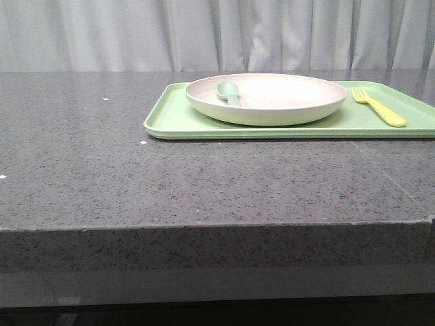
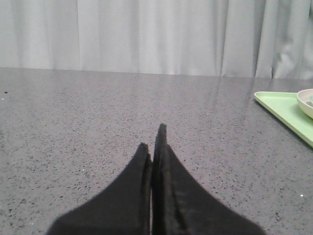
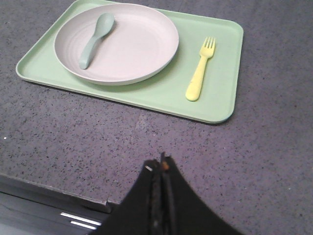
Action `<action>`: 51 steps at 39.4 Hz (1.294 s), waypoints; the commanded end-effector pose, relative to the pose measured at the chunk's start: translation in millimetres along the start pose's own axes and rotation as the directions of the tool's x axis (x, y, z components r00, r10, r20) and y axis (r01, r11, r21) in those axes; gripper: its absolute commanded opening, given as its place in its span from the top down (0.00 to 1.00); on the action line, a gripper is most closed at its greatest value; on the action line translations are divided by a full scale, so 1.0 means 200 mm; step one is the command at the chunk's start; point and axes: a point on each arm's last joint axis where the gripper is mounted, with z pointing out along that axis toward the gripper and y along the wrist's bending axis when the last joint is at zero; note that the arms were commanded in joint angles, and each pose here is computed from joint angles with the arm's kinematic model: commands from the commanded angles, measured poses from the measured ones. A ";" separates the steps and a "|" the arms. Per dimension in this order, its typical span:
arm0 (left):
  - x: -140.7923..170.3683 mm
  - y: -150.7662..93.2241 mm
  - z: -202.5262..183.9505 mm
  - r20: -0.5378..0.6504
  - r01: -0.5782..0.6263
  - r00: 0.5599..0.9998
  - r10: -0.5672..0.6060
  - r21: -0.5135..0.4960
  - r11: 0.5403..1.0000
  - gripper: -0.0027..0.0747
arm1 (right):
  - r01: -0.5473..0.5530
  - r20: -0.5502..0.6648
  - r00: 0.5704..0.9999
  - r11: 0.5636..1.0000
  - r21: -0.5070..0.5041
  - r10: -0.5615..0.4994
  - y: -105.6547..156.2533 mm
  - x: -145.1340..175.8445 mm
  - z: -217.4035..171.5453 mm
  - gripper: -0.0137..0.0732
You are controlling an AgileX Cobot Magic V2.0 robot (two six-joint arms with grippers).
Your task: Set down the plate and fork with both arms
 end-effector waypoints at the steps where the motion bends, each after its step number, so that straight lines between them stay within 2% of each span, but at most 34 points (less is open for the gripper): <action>1: -0.04 0.00 -0.01 0.100 0.009 0.995 -0.009 -0.001 1.000 0.99 | 0.013 0.149 0.989 0.999 0.050 -0.020 -0.02 -0.02 -0.05 0.92; 5: -0.04 0.00 -0.01 0.100 0.009 0.995 -0.009 -0.001 1.000 0.99 | -0.012 0.264 0.964 0.995 0.097 -0.015 -0.04 0.10 -0.04 0.92; 9: -0.04 0.00 -0.01 0.100 0.009 0.995 -0.009 -0.001 1.000 0.99 | -0.033 0.421 0.907 0.990 0.138 -0.029 -0.06 0.22 -0.01 0.92; 12: -0.04 0.00 -0.01 0.100 0.009 0.995 -0.009 -0.001 1.000 0.99 | -0.047 0.493 0.869 0.985 0.164 -0.041 -0.07 0.34 0.06 0.92; 14: -0.04 0.00 -0.01 0.100 0.009 0.995 -0.009 -0.001 1.000 0.99 | -0.054 0.558 0.828 0.983 0.177 -0.055 -0.08 0.41 0.09 0.92; 21: -0.04 0.00 -0.01 0.100 0.009 0.995 -0.009 -0.001 1.000 0.99 | -0.074 0.640 0.764 0.974 0.213 -0.082 -0.10 0.63 0.20 0.92; 25: -0.04 0.00 -0.01 0.100 0.009 0.995 -0.009 -0.001 1.000 0.99 | -0.081 0.646 0.758 0.971 0.226 -0.088 -0.11 0.71 0.23 0.92; 28: -0.04 0.00 -0.01 0.100 0.009 0.995 -0.009 -0.001 1.000 0.99 | -0.081 0.625 0.776 0.971 0.226 -0.081 -0.11 0.72 0.23 0.92; 51: -0.04 0.00 -0.01 0.100 0.009 0.995 -0.009 -0.001 1.000 0.99 | -0.081 0.623 0.778 0.971 0.226 -0.081 -0.11 0.72 0.23 0.92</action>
